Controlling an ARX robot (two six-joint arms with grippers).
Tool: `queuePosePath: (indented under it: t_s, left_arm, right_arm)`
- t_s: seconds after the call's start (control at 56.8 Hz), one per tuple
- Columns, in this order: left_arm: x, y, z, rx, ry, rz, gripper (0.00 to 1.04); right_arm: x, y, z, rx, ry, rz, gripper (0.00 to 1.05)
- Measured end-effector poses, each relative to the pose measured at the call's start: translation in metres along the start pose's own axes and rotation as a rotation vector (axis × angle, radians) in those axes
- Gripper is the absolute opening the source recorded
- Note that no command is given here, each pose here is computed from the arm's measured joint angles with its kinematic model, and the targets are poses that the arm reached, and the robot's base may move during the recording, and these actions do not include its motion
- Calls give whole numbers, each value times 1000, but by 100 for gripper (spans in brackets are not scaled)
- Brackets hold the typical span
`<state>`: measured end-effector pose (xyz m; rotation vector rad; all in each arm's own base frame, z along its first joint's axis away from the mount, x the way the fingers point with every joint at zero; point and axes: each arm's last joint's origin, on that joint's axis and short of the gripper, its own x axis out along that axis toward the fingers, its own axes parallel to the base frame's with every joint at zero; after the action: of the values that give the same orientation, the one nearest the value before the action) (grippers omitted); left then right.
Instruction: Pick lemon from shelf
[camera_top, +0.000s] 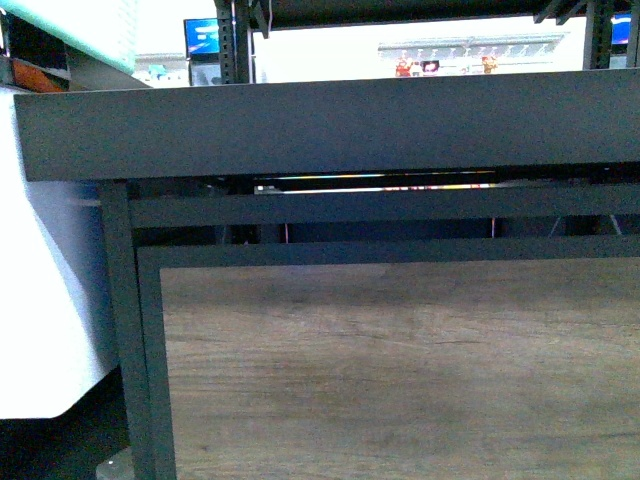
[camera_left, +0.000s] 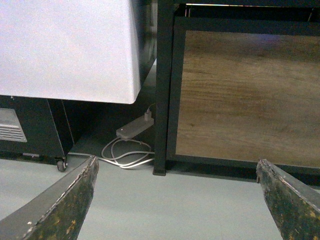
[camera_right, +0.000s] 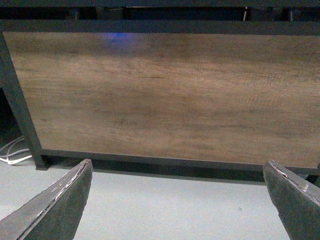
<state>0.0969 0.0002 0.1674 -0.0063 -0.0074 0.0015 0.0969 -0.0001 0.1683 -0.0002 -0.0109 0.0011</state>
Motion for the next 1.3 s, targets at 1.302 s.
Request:
queuePosePath:
  t_s: [1.302]
  left_arm:
    - [0,0,0,0,0,0,97]
  right_arm:
    - [0,0,0,0,1,-2,102]
